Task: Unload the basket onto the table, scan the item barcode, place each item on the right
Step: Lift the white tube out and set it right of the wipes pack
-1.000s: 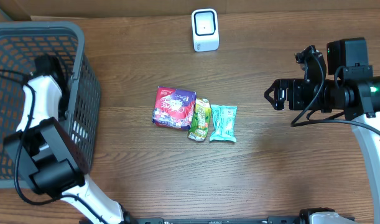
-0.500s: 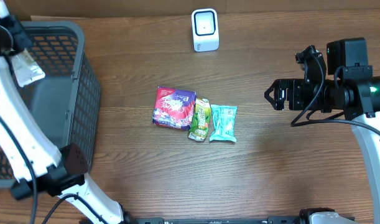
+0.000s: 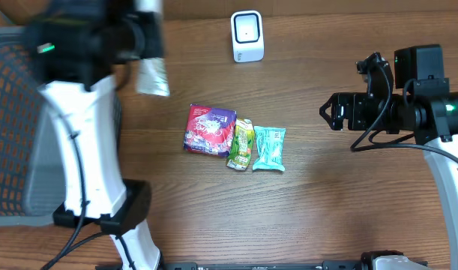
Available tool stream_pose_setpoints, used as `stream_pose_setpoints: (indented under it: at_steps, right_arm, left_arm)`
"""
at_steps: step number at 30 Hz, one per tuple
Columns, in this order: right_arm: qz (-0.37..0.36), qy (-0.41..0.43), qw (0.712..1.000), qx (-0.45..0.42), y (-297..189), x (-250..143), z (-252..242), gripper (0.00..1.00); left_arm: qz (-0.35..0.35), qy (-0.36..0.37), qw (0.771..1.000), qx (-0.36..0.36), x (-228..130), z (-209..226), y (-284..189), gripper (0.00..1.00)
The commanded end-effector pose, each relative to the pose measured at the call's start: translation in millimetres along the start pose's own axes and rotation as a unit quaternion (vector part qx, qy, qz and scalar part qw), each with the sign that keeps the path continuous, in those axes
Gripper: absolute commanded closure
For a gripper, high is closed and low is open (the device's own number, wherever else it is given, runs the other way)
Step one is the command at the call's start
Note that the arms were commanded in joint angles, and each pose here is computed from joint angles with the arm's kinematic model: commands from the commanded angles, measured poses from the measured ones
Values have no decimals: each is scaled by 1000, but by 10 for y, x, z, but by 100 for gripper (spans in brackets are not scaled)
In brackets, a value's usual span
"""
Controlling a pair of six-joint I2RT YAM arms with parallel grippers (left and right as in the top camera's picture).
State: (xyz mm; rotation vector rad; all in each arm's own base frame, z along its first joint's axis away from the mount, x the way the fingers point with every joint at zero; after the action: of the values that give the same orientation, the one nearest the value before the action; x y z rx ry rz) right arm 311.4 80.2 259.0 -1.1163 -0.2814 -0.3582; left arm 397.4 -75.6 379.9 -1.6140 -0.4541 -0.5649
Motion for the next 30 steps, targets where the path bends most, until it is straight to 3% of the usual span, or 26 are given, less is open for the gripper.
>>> stream_pose_setpoints:
  at_steps: [1,8,12,19,26,30]
  right_arm:
    - [-35,47,998,-6,-99,178,-125,5]
    - [-137,164,976,-35,-667,586,-671,3]
    - [-147,208,966,-49,-764,565,-913,3]
    - [-144,226,962,-57,-802,520,-1012,2]
    - [-137,229,962,-58,-792,486,-1009,1]
    - [-131,233,962,-59,-784,453,-1008,1]
  left_arm:
    - [66,-21,997,16,-235,-243,423,96]
    - [127,-7,992,-13,-754,-1109,1335,96]
    - [134,-13,990,-30,-1076,-1558,1651,96]
    - [103,35,990,-90,-1573,-2310,2101,96]
    - [120,77,984,-106,-2082,-2749,2489,96]
    - [142,88,981,-100,-2293,-2791,2658,96]
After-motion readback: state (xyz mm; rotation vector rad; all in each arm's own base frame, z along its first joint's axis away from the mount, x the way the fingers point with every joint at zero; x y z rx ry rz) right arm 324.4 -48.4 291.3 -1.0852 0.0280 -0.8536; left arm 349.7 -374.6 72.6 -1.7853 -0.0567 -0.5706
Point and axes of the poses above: each gripper's point midway between its finger pads, its own y axis out along the fingers, its own z axis along the line the jaws close on, x = y × z, the point moved 1 cm from there along -y, back along the fingers, and after that the axes turned 7 degrees about y, right-handed, at the moved point
